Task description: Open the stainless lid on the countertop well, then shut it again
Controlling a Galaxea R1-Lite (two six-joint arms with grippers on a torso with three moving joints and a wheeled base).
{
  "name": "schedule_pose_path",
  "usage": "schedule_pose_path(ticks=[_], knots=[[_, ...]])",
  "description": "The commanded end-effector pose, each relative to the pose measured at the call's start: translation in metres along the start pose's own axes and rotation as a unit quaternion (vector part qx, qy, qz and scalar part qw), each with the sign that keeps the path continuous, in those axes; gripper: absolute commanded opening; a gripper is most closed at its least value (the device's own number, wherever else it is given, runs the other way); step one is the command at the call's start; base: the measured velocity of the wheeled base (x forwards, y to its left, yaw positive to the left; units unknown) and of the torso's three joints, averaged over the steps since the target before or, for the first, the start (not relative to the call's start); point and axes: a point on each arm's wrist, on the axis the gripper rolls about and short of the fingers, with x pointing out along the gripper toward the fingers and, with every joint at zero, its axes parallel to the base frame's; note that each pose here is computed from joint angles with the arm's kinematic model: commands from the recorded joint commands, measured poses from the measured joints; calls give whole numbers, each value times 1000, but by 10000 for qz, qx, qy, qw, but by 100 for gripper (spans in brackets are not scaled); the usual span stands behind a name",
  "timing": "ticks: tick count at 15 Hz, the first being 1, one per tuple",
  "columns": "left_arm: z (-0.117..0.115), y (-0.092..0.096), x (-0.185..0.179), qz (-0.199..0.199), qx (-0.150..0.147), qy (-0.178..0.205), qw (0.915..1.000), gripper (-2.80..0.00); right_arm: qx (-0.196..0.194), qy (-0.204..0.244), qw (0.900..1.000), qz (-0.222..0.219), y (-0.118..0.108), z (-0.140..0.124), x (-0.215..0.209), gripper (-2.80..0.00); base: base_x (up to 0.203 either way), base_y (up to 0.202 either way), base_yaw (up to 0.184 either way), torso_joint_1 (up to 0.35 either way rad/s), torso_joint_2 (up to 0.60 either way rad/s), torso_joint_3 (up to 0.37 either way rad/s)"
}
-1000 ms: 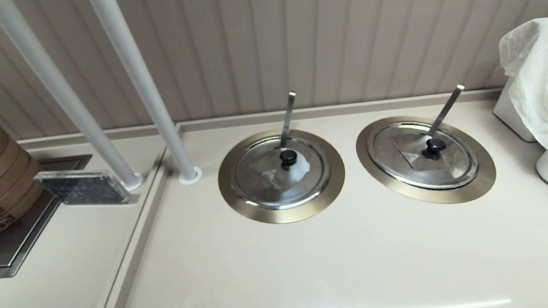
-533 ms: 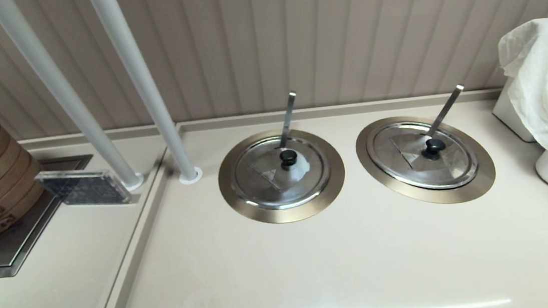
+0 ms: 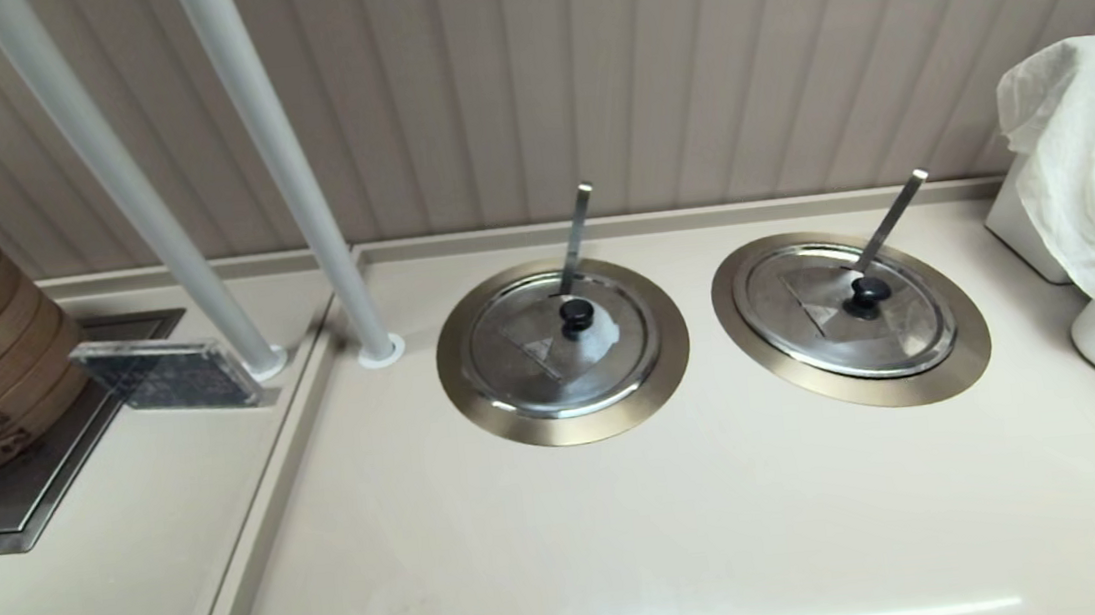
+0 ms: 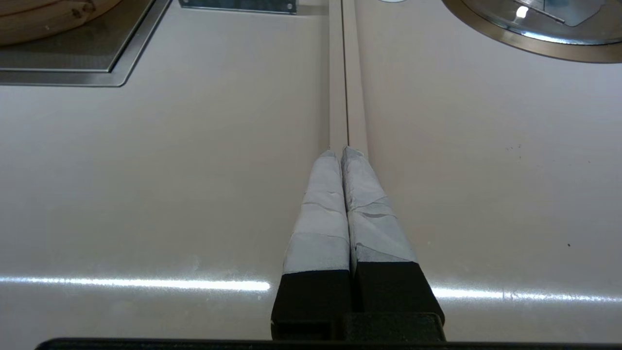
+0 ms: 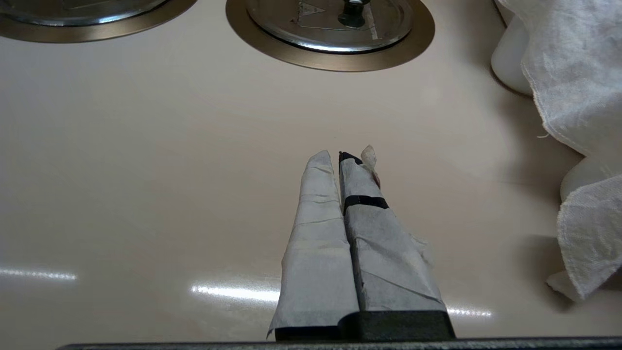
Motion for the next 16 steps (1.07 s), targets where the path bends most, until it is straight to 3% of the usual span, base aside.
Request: schedule_pose_path(ticks=[1,4,16], knots=[[0,0,0,8,-2,-2,10000,-280,-125,165,9998,78,1,-9,3,-280,0,0,0,0,0,0],[0,0,0,1,-2,-2,10000,-280,41,168,9999,5,1,-9,3,-280,0,0,0,0,0,0],[0,0,0,8,-2,-2,10000,-280,61,165,9998,-50,1,-9,3,-280,0,0,0,0,0,0]])
